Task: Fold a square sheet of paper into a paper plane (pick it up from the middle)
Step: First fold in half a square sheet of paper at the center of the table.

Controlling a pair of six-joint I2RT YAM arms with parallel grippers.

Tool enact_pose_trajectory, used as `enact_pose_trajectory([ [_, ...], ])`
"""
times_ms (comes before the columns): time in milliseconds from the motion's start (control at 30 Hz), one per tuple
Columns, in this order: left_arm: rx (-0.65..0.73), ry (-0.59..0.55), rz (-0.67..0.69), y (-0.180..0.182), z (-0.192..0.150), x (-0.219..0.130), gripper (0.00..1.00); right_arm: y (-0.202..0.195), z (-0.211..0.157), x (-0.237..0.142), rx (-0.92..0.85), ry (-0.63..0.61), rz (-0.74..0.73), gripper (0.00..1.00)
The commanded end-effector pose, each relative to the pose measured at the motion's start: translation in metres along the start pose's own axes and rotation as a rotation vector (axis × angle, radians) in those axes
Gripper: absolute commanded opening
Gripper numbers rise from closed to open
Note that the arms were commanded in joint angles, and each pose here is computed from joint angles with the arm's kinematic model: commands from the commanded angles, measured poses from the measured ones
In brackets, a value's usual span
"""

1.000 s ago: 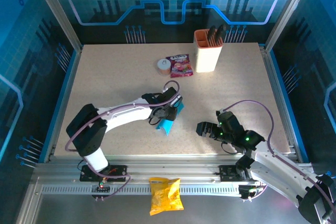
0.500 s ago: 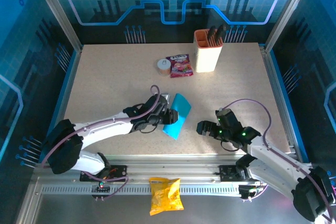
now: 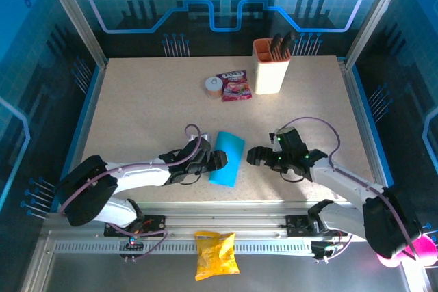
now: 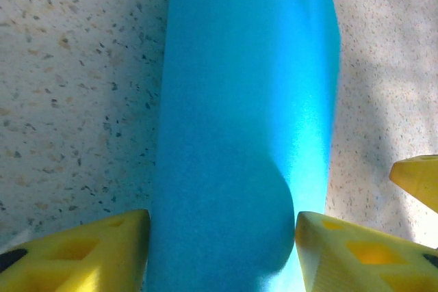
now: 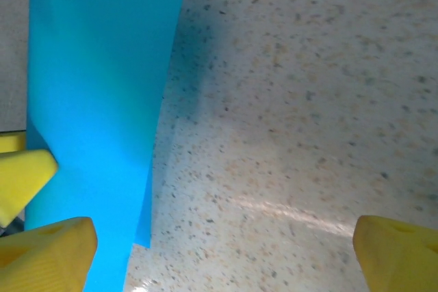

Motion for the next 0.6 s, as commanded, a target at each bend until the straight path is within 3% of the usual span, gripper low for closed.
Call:
enact_pose_trajectory([
  [0,0.030,-0.043,0.039,0.005,0.003,0.002,0.60,0.016,0.016,0.003,-0.025,-0.021,0.109,0.95],
  [567,0.059,-0.104,0.145,0.023,0.005,-0.001,0.67,0.036,0.032,0.039,-0.002,0.032,0.236,0.75],
])
Point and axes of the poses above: each hand's point on the last joint's axis, 136 mm out from that joint toward the fingers, its own x axis out along the fingers, its own y axis along the line the jaws close on, z = x × y, the point moved 8 cm from there along -x, back along the fingers, and after that the axes turned 5 degrees about -x, right-handed, at the moved point
